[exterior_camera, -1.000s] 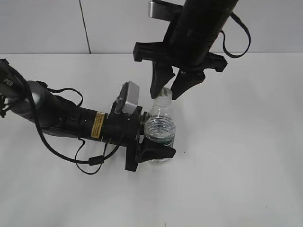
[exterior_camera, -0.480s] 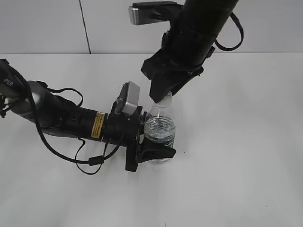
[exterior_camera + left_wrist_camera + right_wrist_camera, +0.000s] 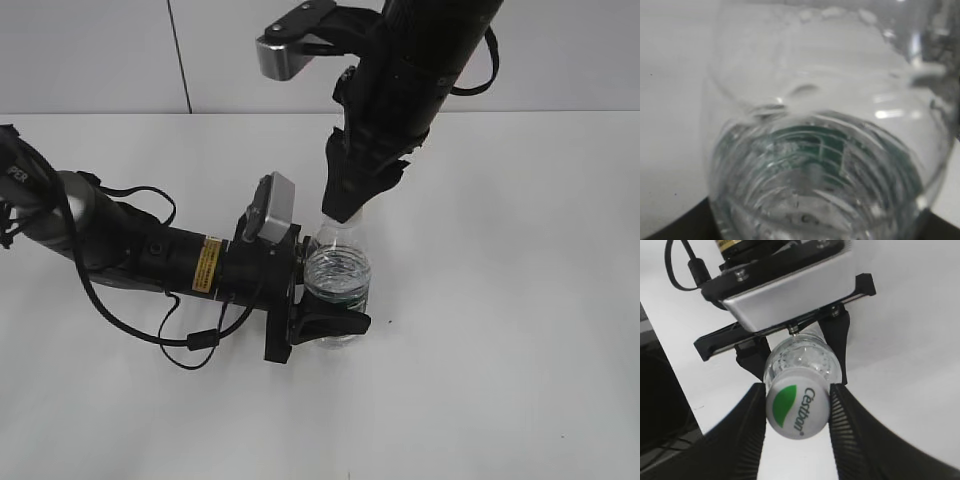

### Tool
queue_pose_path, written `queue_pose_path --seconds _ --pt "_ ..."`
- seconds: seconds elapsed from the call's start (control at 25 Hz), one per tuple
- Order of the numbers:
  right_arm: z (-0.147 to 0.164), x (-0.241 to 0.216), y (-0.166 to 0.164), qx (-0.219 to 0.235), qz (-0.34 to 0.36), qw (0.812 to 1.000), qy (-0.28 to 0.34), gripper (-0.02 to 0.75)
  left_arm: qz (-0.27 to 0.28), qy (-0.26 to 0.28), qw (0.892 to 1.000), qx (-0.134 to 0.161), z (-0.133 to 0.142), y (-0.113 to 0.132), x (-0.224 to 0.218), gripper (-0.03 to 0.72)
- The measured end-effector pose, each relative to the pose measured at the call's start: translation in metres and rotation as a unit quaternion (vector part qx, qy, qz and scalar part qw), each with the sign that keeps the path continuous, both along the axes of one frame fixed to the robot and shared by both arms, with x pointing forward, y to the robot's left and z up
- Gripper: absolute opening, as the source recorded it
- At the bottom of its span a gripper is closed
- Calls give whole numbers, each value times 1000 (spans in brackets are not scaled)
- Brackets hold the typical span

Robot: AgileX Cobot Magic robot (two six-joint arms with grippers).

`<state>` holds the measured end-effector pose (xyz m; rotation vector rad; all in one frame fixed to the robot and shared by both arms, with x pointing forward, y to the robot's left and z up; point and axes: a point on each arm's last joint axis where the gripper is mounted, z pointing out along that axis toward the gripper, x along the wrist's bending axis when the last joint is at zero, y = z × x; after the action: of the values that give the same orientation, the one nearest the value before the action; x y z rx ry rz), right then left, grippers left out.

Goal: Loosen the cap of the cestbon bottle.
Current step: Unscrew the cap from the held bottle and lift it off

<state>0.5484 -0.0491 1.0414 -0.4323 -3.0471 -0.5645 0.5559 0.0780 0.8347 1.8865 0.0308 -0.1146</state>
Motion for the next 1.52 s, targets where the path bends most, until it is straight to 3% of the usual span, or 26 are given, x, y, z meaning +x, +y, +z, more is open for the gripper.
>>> queue_pose_path --seconds 0.36,0.72,1.24,1.52 --pt "0 1 0 -5 158 985 -64 295 -1 0 1000 -1 0 0 0 406" --pt "1 3 1 -8 280 952 -125 295 5 3 1000 -2 0 0 1 406" --pt "1 2 1 -10 290 949 -125 298 4 4 1000 -5 1 0 1 406" --pt "0 2 1 -10 283 952 -120 363 -1 4 1000 -6 1 0 0 406"
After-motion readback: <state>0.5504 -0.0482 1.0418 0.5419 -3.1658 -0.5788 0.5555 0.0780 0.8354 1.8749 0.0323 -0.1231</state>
